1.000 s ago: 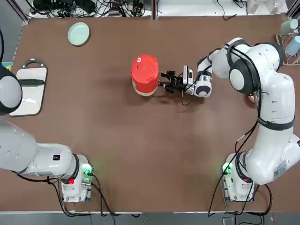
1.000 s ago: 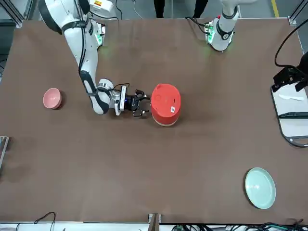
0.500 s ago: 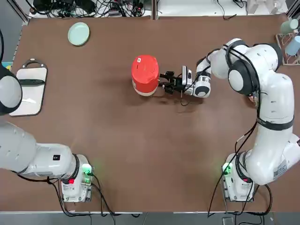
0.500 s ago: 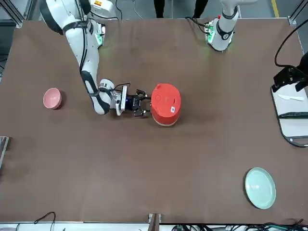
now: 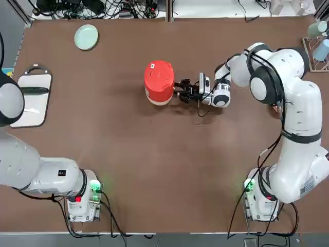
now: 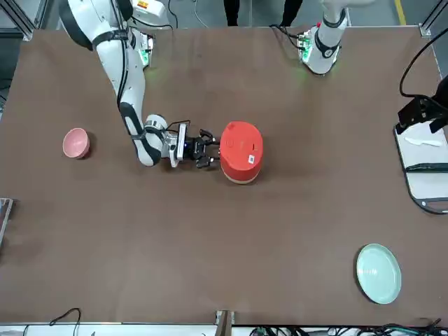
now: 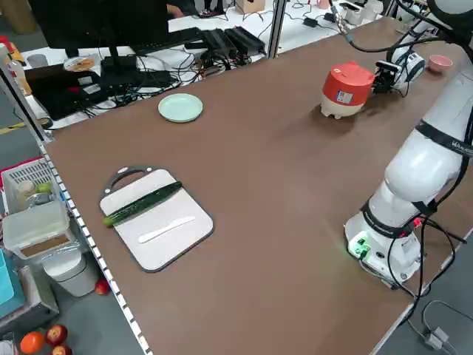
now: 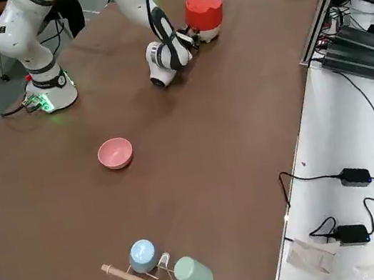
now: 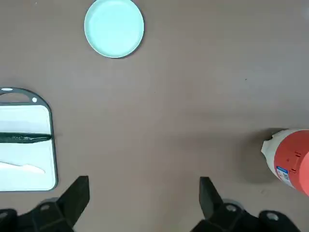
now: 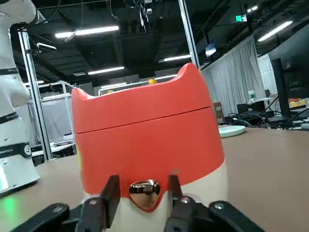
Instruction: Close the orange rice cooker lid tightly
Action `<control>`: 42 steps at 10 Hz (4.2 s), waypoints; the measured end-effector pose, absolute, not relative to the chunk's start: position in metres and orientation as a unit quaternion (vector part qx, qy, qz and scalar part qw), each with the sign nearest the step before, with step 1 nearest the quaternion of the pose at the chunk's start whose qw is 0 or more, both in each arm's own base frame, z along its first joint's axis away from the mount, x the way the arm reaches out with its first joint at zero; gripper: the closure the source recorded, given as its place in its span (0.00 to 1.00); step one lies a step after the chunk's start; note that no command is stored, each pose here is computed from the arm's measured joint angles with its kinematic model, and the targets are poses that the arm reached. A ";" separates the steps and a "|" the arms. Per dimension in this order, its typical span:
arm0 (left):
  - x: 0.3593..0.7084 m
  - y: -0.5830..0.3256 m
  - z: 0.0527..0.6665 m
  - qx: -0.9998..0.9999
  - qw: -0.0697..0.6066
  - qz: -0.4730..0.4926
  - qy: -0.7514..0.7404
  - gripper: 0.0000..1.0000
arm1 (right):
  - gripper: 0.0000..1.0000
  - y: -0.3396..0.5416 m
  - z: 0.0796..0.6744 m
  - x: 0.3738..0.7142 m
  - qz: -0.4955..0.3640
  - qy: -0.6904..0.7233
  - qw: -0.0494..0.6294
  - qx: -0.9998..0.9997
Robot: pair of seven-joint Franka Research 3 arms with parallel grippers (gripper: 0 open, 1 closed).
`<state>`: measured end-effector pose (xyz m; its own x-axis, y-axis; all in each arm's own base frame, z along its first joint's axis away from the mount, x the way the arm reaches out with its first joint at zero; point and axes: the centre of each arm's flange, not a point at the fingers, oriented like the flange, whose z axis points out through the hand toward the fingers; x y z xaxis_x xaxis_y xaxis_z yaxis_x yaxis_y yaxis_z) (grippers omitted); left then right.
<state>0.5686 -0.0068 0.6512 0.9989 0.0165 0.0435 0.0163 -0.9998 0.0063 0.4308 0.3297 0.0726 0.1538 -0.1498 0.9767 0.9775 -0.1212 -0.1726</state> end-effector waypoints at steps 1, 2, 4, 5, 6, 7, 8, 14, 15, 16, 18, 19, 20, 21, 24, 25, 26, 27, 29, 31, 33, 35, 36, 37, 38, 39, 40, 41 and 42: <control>0.569 -0.007 0.651 1.000 0.003 0.022 0.008 0.00 | 0.53 0.330 0.073 0.431 -0.523 -0.386 0.539 -0.536; 0.569 -0.007 0.651 1.000 0.003 0.022 0.008 0.00 | 0.55 0.329 0.073 0.431 -0.524 -0.386 0.538 -0.536; 0.569 -0.007 0.651 1.000 0.003 0.022 0.008 0.00 | 0.55 0.329 0.073 0.431 -0.524 -0.386 0.538 -0.536; 0.569 -0.007 0.651 1.000 0.003 0.022 0.008 0.00 | 0.56 0.329 0.073 0.431 -0.524 -0.386 0.538 -0.536; 0.569 -0.007 0.651 1.000 0.003 0.022 0.008 0.00 | 0.56 0.329 0.072 0.432 -0.524 -0.386 0.538 -0.536; 0.569 -0.007 0.651 1.000 0.003 0.022 0.008 0.00 | 0.54 0.329 0.072 0.432 -0.524 -0.386 0.538 -0.536; 0.569 -0.007 0.651 1.000 0.003 0.022 0.008 0.00 | 0.54 0.329 0.072 0.432 -0.523 -0.385 0.538 -0.537; 0.569 -0.007 0.651 1.000 0.003 0.022 0.008 0.00 | 0.01 0.324 0.072 0.435 -0.522 -0.378 0.540 -0.541; 0.569 -0.007 0.651 1.000 0.003 0.022 0.008 0.00 | 0.00 0.321 0.072 0.438 -0.523 -0.374 0.540 -0.543; 0.569 -0.007 0.651 1.000 0.003 0.022 0.008 0.00 | 0.00 0.316 0.073 0.441 -0.521 -0.372 0.543 -0.543; 0.569 -0.007 0.651 1.000 0.003 0.022 0.008 0.00 | 0.00 0.295 0.079 0.455 -0.511 -0.387 0.550 -0.535; 0.569 -0.007 0.652 1.000 0.003 0.023 0.008 0.00 | 0.00 0.278 0.089 0.467 -0.503 -0.407 0.547 -0.532; 0.568 -0.007 0.654 1.000 0.003 0.025 0.008 0.00 | 0.00 0.257 0.103 0.482 -0.489 -0.437 0.533 -0.534; 0.568 -0.007 0.655 1.000 0.003 0.025 0.008 0.00 | 0.00 0.235 0.125 0.499 -0.468 -0.467 0.519 -0.543; 0.567 -0.004 0.656 1.000 0.003 0.026 0.011 0.00 | 0.00 0.176 0.185 0.544 -0.388 -0.526 0.485 -0.582; 0.567 -0.001 0.656 1.000 0.003 0.026 0.014 0.00 | 0.00 0.152 0.199 0.561 -0.352 -0.547 0.462 -0.603; 0.567 0.001 0.656 1.000 0.003 0.026 0.015 0.00 | 0.00 0.126 0.216 0.581 -0.316 -0.569 0.434 -0.623; 0.567 0.001 0.656 1.000 0.003 0.026 0.015 0.00 | 0.00 0.103 0.233 0.599 -0.288 -0.579 0.409 -0.644; 0.567 0.001 0.656 1.000 0.003 0.026 0.015 0.00 | 0.00 0.076 0.264 0.624 -0.235 -0.597 0.359 -0.678; 0.567 0.001 0.656 1.000 0.003 0.026 0.015 0.00 | 0.00 0.067 0.287 0.642 -0.195 -0.592 0.313 -0.717; 0.567 0.000 0.656 1.000 0.003 0.026 0.015 0.00 | 0.00 0.071 0.289 0.647 -0.178 -0.578 0.289 -0.742; 0.567 0.000 0.656 1.000 0.003 0.026 0.015 0.00 | 0.00 0.069 0.287 0.649 -0.168 -0.545 0.281 -0.772; 0.567 0.000 0.656 1.000 0.003 0.026 0.015 0.00 | 0.00 0.067 0.288 0.651 -0.160 -0.505 0.278 -0.802; 0.567 0.000 0.656 1.000 0.003 0.026 0.015 0.00 | 0.00 0.069 0.292 0.652 -0.140 -0.454 0.273 -0.836; 0.567 0.000 0.656 1.000 0.003 0.027 0.015 0.00 | 0.00 0.078 0.306 0.651 -0.105 -0.408 0.257 -0.870; 0.567 0.000 0.656 1.000 0.003 0.027 0.015 0.00 | 0.00 0.092 0.329 0.648 -0.074 -0.363 0.236 -0.899; 0.567 0.000 0.656 1.000 0.003 0.027 0.014 0.00 | 0.00 0.107 0.357 0.644 -0.054 -0.309 0.216 -0.925; 0.567 0.000 0.656 1.000 0.003 0.027 0.015 0.00 | 0.00 0.116 0.386 0.638 -0.030 -0.247 0.199 -0.948; 0.567 0.000 0.656 1.000 0.003 0.027 0.014 0.00 | 0.00 0.116 0.414 0.633 0.001 -0.178 0.183 -0.967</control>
